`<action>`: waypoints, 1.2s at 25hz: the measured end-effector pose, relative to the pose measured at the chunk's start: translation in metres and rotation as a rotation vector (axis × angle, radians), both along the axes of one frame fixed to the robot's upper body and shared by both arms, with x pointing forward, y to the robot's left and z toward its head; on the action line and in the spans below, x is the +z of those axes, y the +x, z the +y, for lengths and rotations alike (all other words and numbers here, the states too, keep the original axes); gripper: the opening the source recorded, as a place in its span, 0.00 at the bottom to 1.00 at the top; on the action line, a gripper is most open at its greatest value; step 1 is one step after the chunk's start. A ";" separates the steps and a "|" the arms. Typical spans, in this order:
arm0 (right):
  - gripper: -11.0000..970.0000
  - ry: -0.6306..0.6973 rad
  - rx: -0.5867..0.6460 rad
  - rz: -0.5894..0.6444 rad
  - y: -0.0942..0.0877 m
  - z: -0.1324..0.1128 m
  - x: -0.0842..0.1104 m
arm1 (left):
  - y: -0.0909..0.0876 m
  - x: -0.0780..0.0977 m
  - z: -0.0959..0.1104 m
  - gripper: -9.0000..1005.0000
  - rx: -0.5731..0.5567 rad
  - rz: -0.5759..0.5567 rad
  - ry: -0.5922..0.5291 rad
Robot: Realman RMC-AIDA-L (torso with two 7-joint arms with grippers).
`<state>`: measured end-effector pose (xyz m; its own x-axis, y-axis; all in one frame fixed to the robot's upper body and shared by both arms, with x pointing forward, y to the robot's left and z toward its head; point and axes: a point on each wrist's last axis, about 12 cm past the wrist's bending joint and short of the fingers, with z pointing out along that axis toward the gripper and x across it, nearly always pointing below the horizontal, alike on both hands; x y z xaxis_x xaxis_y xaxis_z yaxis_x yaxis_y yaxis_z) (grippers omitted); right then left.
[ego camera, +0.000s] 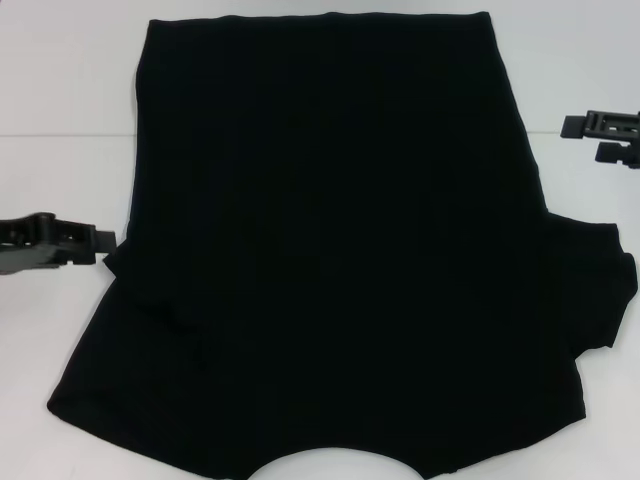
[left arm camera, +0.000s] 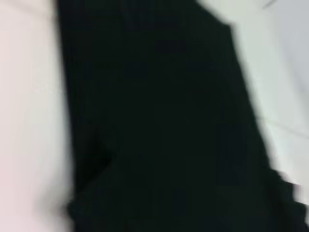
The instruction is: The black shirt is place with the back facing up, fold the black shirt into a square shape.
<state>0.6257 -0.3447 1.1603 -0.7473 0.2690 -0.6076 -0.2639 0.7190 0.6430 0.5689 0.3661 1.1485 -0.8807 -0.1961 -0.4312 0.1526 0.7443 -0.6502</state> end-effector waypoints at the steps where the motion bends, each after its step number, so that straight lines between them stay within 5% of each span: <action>1: 0.92 0.000 0.005 0.005 -0.002 -0.002 0.000 | -0.006 0.000 0.003 0.30 -0.030 -0.039 -0.037; 5: 0.92 -0.036 0.066 0.062 -0.014 -0.010 -0.002 | -0.027 -0.001 0.004 0.39 -0.186 -0.186 -0.118; 10: 0.92 -0.086 0.096 0.256 -0.036 -0.028 -0.007 | -0.029 -0.009 0.001 0.51 -0.191 -0.186 -0.128; 13: 0.92 -0.092 0.073 0.318 -0.045 -0.035 -0.011 | -0.025 -0.008 -0.003 0.74 -0.205 -0.187 -0.131; 18: 0.85 -0.080 0.074 0.359 -0.055 -0.041 -0.017 | -0.021 -0.006 -0.007 0.89 -0.209 -0.193 -0.129; 30: 0.48 -0.177 0.018 0.444 -0.056 -0.040 -0.037 | -0.018 -0.009 -0.008 0.90 -0.193 -0.193 -0.128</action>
<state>0.5698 -0.3843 1.1232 -0.9486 0.1752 -0.2635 -0.0043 0.8255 0.5644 0.5510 0.3585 1.1397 -0.8114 -0.0965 -0.5764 0.4128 0.6035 -0.6821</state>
